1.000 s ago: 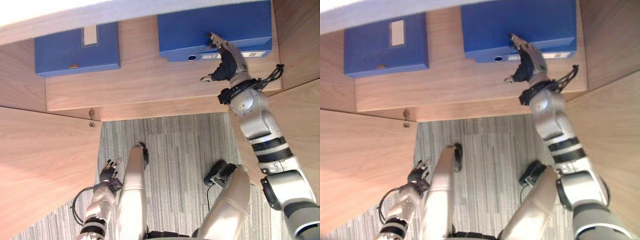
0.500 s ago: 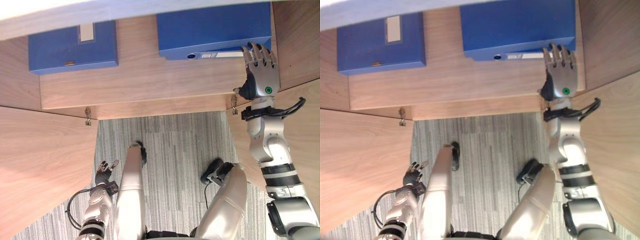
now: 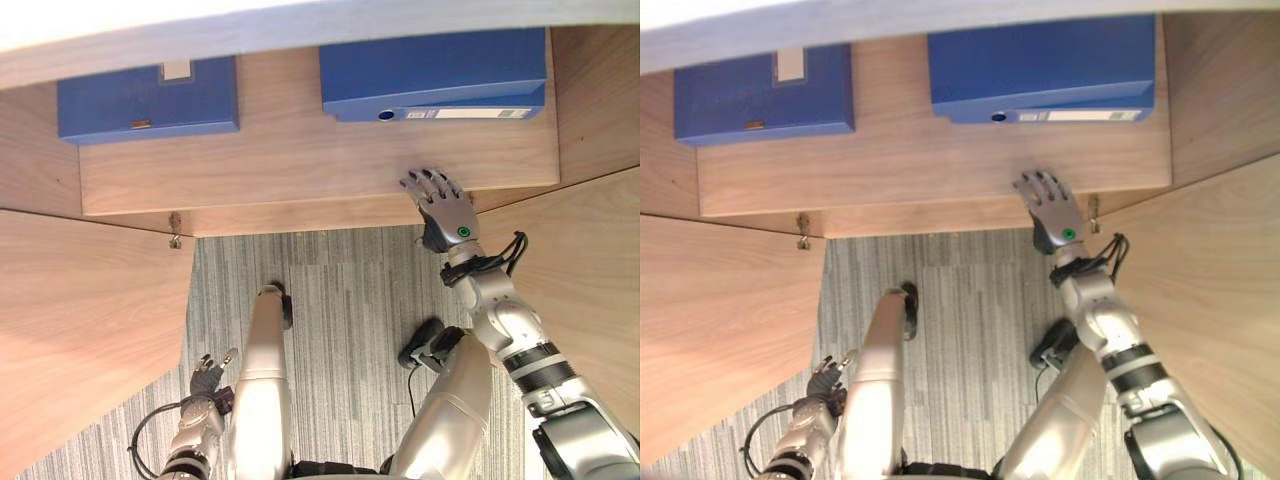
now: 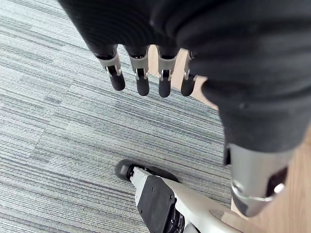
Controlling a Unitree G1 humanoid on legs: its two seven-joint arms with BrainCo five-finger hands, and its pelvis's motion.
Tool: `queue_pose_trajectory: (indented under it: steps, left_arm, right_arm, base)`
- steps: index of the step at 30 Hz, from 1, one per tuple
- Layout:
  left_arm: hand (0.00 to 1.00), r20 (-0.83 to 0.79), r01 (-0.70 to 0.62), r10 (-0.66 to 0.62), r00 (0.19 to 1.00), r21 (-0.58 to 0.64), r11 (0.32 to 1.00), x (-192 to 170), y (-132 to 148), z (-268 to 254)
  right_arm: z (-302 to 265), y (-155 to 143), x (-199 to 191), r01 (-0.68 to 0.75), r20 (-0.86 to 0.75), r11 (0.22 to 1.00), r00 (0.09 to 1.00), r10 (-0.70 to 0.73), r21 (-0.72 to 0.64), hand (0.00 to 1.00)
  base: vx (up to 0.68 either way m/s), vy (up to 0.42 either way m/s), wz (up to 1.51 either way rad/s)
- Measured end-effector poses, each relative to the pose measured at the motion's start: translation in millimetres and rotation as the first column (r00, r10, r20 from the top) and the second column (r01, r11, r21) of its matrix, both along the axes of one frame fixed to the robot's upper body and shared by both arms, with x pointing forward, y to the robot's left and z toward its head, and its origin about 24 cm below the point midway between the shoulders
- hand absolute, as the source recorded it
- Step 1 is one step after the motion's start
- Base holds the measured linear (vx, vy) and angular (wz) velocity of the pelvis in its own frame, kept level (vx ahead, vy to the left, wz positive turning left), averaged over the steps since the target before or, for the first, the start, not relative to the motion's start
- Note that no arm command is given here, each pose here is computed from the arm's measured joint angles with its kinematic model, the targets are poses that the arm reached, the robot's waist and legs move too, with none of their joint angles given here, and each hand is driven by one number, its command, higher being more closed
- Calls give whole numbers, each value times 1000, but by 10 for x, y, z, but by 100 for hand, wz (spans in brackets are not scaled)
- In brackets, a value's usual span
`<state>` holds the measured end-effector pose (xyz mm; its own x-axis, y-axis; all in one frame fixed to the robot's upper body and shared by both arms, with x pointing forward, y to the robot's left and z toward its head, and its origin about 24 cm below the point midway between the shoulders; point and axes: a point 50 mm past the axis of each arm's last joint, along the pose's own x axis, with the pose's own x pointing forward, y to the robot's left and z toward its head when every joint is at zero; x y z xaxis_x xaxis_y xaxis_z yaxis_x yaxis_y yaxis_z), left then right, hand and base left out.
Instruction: Walk over to the cabinet, pick up the folder, carry it to the office cabinet, place the folder inside the office cabinet, then close the office cabinet door
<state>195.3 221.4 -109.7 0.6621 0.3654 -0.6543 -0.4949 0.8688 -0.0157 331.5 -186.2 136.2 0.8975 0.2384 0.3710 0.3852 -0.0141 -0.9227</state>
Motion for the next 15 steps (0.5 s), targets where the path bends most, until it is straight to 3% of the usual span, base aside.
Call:
queue_pose_trajectory:
  steps: [10, 15]
  left_arm:
    - [0, -7, -57, 57, 998, -19, 998, -34, -12, -31]
    - [0, -5, -73, 73, 997, -40, 997, -35, -29, -36]
  right_arm:
    - [104, 35, 219, 43, 9, 937, 999, -50, 346, 0]
    - [259, -30, 326, 81, 21, 907, 995, -98, 414, 0]
  base:
    - [-4, 3, 1]
    - [0, 0, 0]
